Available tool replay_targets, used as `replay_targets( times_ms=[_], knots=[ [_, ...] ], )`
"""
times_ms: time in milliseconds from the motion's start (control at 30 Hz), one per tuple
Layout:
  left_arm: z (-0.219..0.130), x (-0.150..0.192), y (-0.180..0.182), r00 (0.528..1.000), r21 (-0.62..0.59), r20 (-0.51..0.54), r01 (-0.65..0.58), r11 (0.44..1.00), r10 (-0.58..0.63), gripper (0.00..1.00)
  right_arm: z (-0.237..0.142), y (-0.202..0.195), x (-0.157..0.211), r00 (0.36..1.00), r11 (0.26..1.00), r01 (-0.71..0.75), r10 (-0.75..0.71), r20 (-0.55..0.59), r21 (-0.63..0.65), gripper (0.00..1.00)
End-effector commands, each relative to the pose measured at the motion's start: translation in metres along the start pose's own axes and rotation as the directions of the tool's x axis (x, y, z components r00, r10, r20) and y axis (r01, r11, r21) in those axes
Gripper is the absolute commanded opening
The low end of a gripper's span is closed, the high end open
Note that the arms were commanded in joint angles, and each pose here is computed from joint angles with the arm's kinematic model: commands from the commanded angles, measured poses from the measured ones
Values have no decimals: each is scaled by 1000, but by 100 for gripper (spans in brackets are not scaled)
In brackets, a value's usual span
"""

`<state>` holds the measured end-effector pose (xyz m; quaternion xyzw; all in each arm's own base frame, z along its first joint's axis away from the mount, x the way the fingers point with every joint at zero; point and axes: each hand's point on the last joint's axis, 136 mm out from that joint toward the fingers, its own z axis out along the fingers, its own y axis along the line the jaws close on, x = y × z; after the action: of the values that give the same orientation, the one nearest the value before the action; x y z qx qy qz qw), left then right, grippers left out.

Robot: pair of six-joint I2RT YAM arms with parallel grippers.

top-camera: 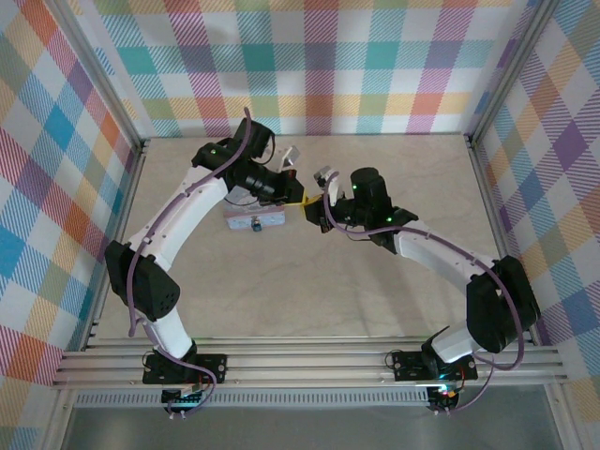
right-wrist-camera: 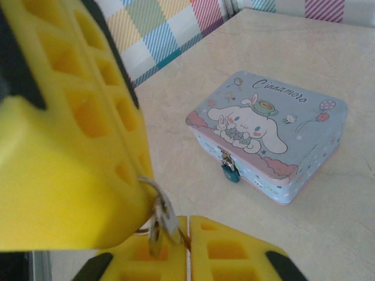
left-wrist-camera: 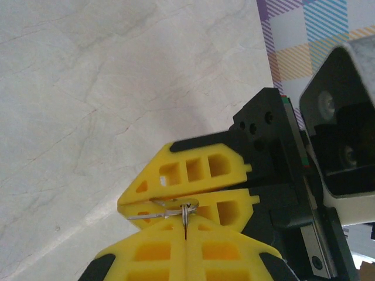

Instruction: Unlock a padlock with a key

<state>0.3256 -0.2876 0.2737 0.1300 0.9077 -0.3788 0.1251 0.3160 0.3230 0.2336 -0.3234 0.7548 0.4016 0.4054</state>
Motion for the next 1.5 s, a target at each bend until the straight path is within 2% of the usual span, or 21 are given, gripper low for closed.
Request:
replay_targets(
  times_ms=[0, 67, 300, 433, 467, 567, 633, 700, 800, 1100, 1333, 1400, 1467],
  knots=[
    [-14, 5, -4, 999, 13, -1, 32, 999, -32, 0, -13, 20, -14, 997, 996, 69, -67, 43, -62, 3],
    [-15, 4, -4, 999, 17, 4, 33, 999, -33, 0, -14, 23, -12, 997, 995, 69, -67, 32, -77, 0],
    [-16, 3, -2, 999, 36, 7, 44, 998, -44, 0, -18, 31, -10, 998, 992, 58, -57, 13, -110, 0],
    [-20, 2, 1, 998, 48, 23, 57, 997, -58, 0, -21, 28, -8, 999, 996, 32, -32, 10, -82, 0],
    [-21, 2, 2, 997, 49, 29, 65, 997, -67, 0, -22, 25, -7, 1000, 998, 27, -26, 16, -59, 4],
    [-25, -1, 6, 993, 52, 53, 98, 994, -101, 0, -31, 14, -3, 996, 999, 36, -38, 79, 23, 39],
    [-26, -2, 8, 990, 55, 59, 121, 991, -124, 0, -37, 10, -1, 991, 996, 58, -65, 116, 61, 55],
    [-25, -2, 6, 988, 70, 57, 138, 988, -142, 0, -39, 10, -1, 988, 994, 85, -93, 124, 69, 65],
    [-21, -3, 3, 984, 102, 46, 166, 981, -171, 0, -35, 15, -7, 981, 990, 138, -142, 132, 43, 72],
    [-18, -2, -2, 979, 145, 11, 198, 969, -202, 0, -9, 22, -29, 943, 956, 295, -291, 162, 0, 73],
    [-17, 7, 1, 977, 141, -13, 214, 967, -214, 0, 4, 19, -37, 910, 926, 378, -374, 179, 13, 69],
    [-16, 9, 1, 977, 138, -15, 215, 967, -215, 0, 5, 19, -37, 907, 923, 385, -381, 182, 13, 61],
    [-16, 11, 2, 976, 138, -20, 217, 966, -216, 0, 5, 19, -37, 904, 921, 389, -384, 185, 12, 42]
  ],
)
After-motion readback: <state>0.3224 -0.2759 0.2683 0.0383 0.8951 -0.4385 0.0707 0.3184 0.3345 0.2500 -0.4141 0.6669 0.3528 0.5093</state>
